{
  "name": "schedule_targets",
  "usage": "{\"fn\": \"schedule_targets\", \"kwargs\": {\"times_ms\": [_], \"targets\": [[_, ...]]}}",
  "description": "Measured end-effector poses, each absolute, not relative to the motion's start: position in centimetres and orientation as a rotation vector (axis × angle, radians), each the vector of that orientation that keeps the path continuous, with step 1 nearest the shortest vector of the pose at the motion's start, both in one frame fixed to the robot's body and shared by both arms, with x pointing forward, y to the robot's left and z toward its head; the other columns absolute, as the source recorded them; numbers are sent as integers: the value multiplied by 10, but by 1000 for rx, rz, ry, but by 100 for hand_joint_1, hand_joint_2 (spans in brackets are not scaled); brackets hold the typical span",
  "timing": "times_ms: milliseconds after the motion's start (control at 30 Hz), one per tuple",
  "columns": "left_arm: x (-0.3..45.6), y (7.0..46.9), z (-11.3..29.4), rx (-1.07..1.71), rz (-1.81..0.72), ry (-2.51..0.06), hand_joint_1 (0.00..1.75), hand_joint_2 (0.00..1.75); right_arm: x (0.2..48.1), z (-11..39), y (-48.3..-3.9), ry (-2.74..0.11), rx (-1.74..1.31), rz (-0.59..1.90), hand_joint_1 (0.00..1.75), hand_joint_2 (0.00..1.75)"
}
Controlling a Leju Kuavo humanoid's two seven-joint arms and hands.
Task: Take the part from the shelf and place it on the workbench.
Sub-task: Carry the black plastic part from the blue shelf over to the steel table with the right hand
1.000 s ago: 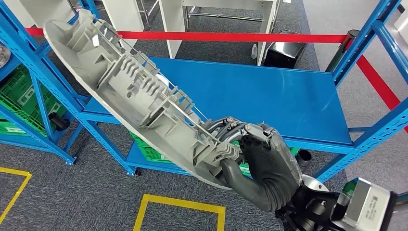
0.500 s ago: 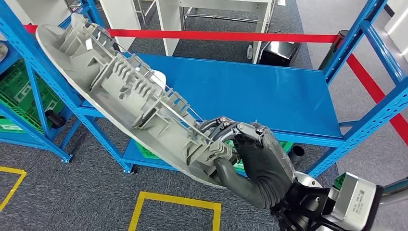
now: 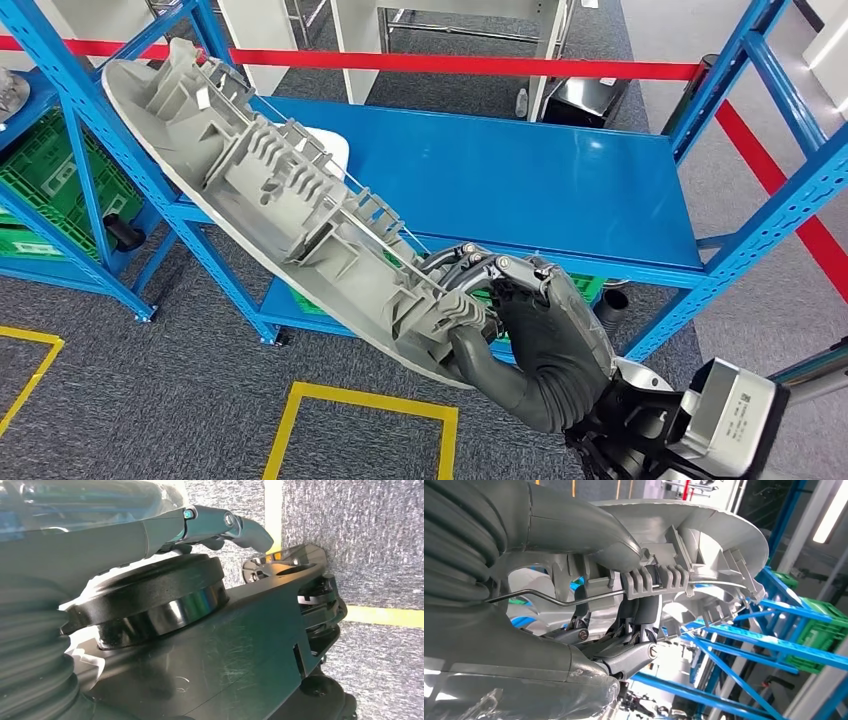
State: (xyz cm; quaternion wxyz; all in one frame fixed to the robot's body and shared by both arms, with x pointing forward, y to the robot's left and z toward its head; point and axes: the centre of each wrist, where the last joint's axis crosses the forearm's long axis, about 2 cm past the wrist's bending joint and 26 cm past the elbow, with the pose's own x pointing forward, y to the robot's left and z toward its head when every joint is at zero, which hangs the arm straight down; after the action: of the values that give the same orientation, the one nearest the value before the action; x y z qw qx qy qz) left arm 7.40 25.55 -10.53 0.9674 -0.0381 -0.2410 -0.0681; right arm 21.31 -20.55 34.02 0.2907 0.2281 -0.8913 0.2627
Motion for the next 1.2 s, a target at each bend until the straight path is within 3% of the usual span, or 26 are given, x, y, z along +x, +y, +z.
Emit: {"fn": "schedule_targets", "kwargs": {"times_ms": [1200], "targets": [[76,256,-105,-74,-146,-490,0,175,219,339,-206,-2383,571,687,175,175]]}}
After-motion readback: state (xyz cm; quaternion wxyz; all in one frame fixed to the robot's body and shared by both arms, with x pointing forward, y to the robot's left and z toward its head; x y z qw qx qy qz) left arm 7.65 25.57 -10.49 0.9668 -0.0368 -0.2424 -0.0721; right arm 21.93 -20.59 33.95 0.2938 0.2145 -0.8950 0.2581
